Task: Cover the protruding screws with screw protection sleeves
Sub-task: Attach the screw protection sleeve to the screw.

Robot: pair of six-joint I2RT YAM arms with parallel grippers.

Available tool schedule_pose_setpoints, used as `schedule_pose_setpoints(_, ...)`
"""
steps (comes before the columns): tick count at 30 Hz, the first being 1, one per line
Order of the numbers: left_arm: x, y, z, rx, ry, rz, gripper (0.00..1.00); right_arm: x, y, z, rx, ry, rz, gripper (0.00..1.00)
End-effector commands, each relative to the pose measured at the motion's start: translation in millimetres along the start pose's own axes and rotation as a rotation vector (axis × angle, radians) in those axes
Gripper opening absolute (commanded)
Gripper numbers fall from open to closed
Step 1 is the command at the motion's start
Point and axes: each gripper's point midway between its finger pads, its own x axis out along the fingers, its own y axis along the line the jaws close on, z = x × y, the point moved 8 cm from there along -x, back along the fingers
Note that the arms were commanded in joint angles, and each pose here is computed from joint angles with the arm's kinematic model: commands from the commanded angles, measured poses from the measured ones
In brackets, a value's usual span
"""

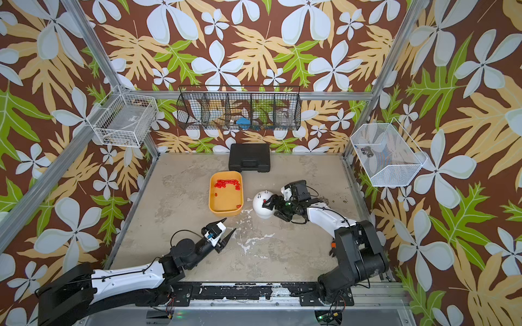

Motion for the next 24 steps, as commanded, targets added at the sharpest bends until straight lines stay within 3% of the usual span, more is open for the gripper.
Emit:
schedule_pose_setpoints(1, 1.3, 0.4, 3.4, -0.005, -0.008, 0.001, 0.56, -9.5, 14.2, 6.2, -0.044, -0.047, 0.034, 0.86)
schedule_pose_setpoints(9, -3.7, 3.6, 4.0, -0.022, -0.036, 0.021, 0.56, -49.7, 42.9, 5.7, -0.093, -0.165, 0.082, 0.86)
schedule_pose_setpoints(17, -2.7, 4.8, 4.0, -0.013, -0.023, 0.036, 0.56, -25.2, 22.4, -1.3, -0.096, -0.083, 0.112, 0.83)
schedule_pose_setpoints(24, -1.5, 5.2, 3.1, -0.006, -0.016, 0.044, 0.56, -23.1, 23.1, 7.5, -0.084, -0.104, 0.08, 0.84)
